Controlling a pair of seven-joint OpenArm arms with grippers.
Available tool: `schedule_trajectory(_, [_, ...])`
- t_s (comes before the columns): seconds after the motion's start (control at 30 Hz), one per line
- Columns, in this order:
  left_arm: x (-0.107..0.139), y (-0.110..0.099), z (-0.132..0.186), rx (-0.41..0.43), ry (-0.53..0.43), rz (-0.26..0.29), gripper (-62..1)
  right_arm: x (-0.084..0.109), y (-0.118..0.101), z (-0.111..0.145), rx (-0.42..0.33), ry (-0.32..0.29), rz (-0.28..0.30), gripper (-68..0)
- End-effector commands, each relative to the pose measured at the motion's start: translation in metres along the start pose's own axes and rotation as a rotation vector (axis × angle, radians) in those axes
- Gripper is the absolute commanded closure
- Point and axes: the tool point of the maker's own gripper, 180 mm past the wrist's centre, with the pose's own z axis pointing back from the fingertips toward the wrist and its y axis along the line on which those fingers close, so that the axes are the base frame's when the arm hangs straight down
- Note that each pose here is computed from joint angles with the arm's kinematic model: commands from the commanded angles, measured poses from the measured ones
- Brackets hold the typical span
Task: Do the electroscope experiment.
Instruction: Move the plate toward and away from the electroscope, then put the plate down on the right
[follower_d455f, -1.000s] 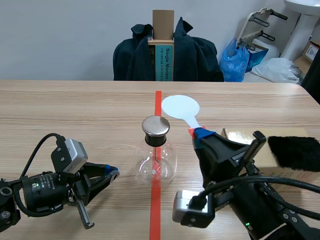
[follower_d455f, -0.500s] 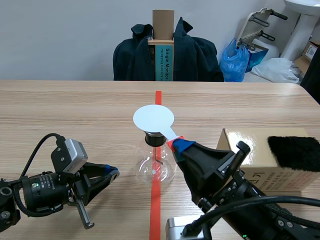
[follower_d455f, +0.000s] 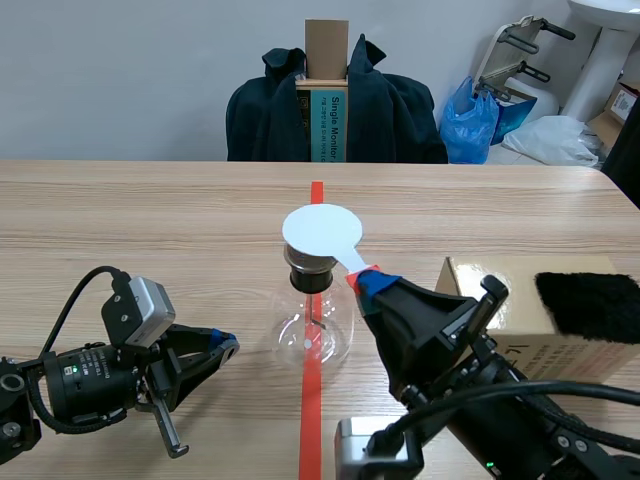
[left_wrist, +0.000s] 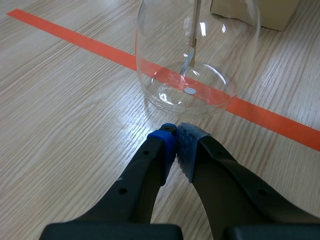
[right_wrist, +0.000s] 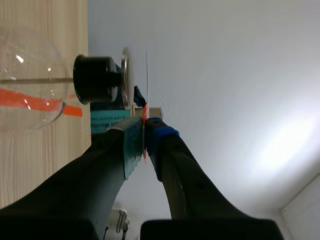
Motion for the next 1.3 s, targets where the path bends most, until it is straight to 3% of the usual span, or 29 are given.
schedule_trajectory(0.0, [0.014,0.003,-0.004,0.002,-0.046,-0.012,-2.9,-0.014,-0.009,-0.002,-0.029,0.040,0.027,-0.8])
schedule_trajectory(0.27, [0.013,0.010,0.004,0.018,-0.038,-0.019,-2.9,-0.060,-0.010,0.006,-0.033,0.303,0.021,-0.8])
schedule_trajectory(0.4, [0.024,0.012,0.015,0.032,-0.061,-0.041,-2.9,-0.075,-0.015,0.013,-0.058,0.389,0.029,-0.8])
schedule_trajectory(0.47, [0.031,0.009,0.022,0.032,-0.074,-0.057,-2.9,-0.075,-0.020,0.018,-0.087,0.410,0.034,-0.8])
schedule_trajectory(0.77, [0.061,-0.025,0.061,-0.002,-0.113,-0.105,-2.9,-0.060,-0.034,0.048,-0.063,0.460,0.000,-0.8])
schedule_trajectory(1.03, [0.090,-0.042,0.092,0.006,-0.131,-0.152,-3.1,-0.045,-0.014,0.085,0.067,0.465,-0.027,-0.8])
schedule_trajectory(1.1, [0.096,-0.045,0.099,0.012,-0.131,-0.161,-8.8,-0.047,-0.009,0.089,0.085,0.478,-0.026,-0.9])
schedule_trajectory(1.13, [0.099,-0.046,0.103,0.017,-0.130,-0.165,-15.4,-0.048,-0.006,0.091,0.093,0.483,-0.025,-0.8])
schedule_trajectory(1.27, [0.112,-0.046,0.115,0.031,-0.152,-0.137,-55.4,-0.054,0.003,0.095,0.116,0.505,-0.016,-0.8])
